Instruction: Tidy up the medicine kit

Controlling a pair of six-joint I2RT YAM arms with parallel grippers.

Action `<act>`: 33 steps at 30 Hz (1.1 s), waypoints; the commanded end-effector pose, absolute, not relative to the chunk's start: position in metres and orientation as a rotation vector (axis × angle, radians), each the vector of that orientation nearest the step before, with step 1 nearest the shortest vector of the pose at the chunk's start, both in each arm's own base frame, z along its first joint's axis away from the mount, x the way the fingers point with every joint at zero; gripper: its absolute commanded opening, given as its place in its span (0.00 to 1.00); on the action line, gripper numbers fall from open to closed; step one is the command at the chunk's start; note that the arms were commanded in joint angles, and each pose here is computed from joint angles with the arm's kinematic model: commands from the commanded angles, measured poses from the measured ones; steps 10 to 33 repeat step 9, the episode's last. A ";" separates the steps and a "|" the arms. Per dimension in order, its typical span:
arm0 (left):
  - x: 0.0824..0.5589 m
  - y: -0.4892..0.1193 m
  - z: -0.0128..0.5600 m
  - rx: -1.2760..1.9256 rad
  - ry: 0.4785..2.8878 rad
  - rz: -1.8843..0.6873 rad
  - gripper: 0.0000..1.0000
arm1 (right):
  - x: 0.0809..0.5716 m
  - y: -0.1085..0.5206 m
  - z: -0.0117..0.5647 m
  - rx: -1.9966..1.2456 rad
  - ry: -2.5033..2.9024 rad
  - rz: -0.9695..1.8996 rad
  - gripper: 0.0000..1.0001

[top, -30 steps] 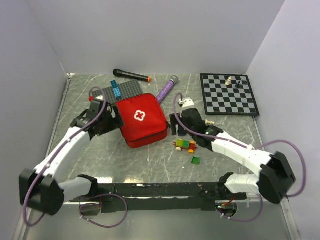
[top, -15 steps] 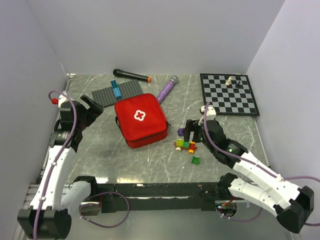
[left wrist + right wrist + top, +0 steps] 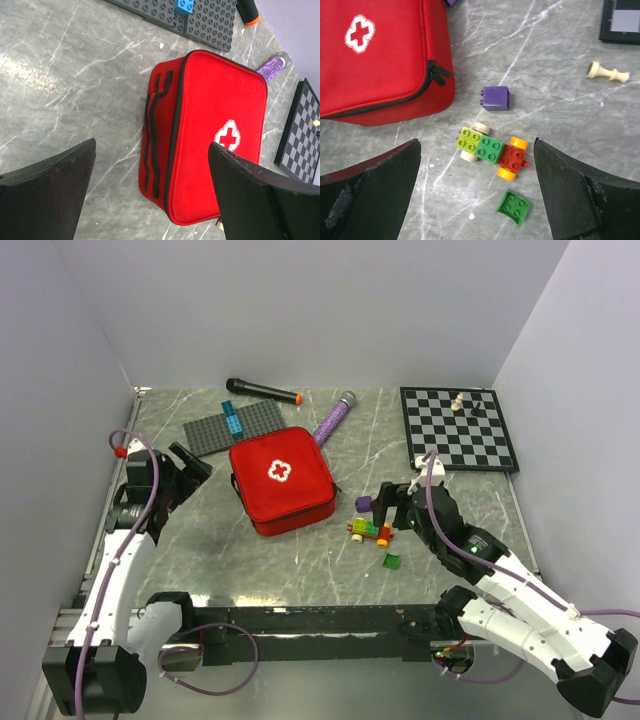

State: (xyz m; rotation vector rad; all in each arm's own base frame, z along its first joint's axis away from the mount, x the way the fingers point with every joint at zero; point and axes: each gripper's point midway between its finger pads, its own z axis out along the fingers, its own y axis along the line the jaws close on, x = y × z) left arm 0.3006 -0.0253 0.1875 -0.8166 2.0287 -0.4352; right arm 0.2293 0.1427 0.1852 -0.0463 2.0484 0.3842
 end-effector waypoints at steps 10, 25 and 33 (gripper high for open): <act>0.299 -0.024 0.199 -0.784 1.975 -0.445 0.96 | 0.221 0.164 0.223 -0.003 1.918 0.636 1.00; 0.299 -0.024 0.199 -0.784 1.975 -0.445 0.96 | 0.221 0.164 0.223 -0.003 1.918 0.636 1.00; 0.299 -0.024 0.199 -0.784 1.975 -0.445 0.96 | 0.221 0.164 0.223 -0.003 1.918 0.636 1.00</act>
